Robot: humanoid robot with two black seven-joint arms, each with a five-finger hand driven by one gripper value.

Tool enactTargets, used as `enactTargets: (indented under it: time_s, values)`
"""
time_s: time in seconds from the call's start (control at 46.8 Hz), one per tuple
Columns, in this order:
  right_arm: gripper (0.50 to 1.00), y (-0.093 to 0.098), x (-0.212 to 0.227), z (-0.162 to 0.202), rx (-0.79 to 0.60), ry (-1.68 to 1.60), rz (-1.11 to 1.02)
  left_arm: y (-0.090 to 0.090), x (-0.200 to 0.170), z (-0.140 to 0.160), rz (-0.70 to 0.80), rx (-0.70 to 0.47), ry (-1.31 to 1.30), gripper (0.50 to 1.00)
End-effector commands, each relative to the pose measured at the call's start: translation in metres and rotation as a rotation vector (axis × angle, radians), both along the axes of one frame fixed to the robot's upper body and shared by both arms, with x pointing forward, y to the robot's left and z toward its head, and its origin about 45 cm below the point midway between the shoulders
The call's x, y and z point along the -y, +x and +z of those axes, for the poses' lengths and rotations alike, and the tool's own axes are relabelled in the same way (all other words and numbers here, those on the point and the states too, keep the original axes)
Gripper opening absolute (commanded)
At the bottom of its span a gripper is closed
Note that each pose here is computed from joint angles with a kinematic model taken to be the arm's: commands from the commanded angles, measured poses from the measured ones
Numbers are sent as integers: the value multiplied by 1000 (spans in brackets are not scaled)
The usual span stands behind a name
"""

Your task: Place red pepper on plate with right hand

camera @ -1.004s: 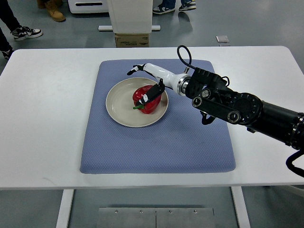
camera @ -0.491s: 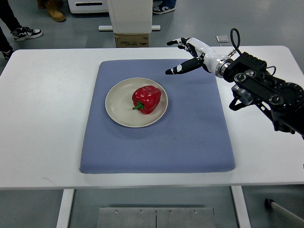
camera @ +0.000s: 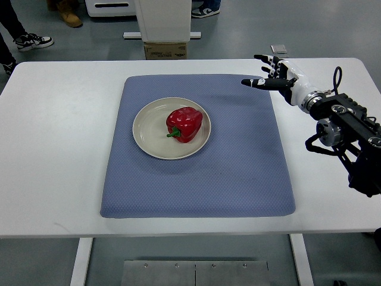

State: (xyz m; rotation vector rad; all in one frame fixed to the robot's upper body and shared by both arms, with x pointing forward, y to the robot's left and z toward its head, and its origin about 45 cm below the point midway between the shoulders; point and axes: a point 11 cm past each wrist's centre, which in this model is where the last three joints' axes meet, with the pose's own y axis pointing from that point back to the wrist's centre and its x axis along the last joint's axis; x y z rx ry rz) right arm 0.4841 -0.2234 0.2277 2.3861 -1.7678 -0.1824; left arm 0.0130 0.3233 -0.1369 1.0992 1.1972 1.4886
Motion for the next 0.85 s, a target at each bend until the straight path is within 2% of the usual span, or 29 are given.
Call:
enactTargets:
  time_s: [0.0,0.321,0.833]
  values:
    - [1000,0,10,0,-15,87,-48,0,0,0,0,0,0,1000]
    - [1000,-8,26,-9,-47,333,-151,0,0,0,0,0,0,1000]
    - [1000,-18,17,-28,-132,538,-193,0,0,0,0,0,0,1000]
